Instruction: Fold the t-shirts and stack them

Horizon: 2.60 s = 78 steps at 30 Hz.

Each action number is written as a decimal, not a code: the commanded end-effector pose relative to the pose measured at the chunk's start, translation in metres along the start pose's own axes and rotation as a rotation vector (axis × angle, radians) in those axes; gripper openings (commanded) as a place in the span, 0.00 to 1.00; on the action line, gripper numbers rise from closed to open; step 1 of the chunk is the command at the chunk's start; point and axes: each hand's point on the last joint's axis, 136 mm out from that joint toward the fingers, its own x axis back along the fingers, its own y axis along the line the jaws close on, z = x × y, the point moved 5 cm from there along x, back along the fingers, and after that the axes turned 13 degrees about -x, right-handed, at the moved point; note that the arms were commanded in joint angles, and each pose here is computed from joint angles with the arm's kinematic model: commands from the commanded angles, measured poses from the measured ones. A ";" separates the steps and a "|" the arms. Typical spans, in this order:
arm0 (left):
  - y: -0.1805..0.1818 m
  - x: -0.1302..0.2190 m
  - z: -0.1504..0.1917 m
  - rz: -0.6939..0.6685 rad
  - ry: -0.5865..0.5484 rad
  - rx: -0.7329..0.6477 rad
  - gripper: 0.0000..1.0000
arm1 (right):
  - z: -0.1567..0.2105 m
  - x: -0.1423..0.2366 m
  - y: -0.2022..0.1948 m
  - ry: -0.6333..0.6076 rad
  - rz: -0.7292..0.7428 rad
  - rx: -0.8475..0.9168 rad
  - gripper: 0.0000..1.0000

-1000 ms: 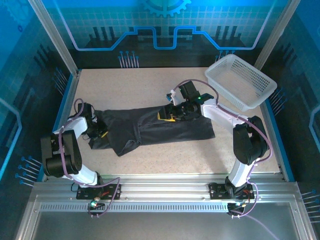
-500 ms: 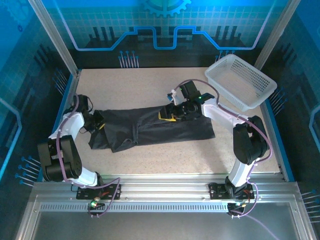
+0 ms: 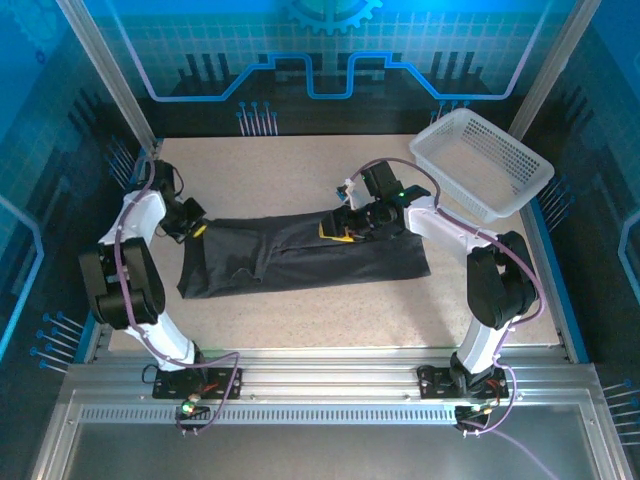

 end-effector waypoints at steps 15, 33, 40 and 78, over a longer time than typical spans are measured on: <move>-0.038 -0.004 0.143 0.106 0.119 0.029 0.46 | 0.010 0.006 -0.006 0.001 0.007 -0.016 0.54; -0.063 -0.039 0.170 0.211 0.069 0.233 0.31 | 0.014 0.008 -0.009 0.006 0.013 -0.012 0.54; -0.074 -0.043 0.164 0.229 0.062 0.211 0.23 | 0.013 0.007 -0.011 0.004 0.016 -0.018 0.54; -0.020 -0.014 0.063 0.124 -0.075 0.367 0.21 | -0.035 0.025 -0.077 -0.152 0.302 -0.212 0.19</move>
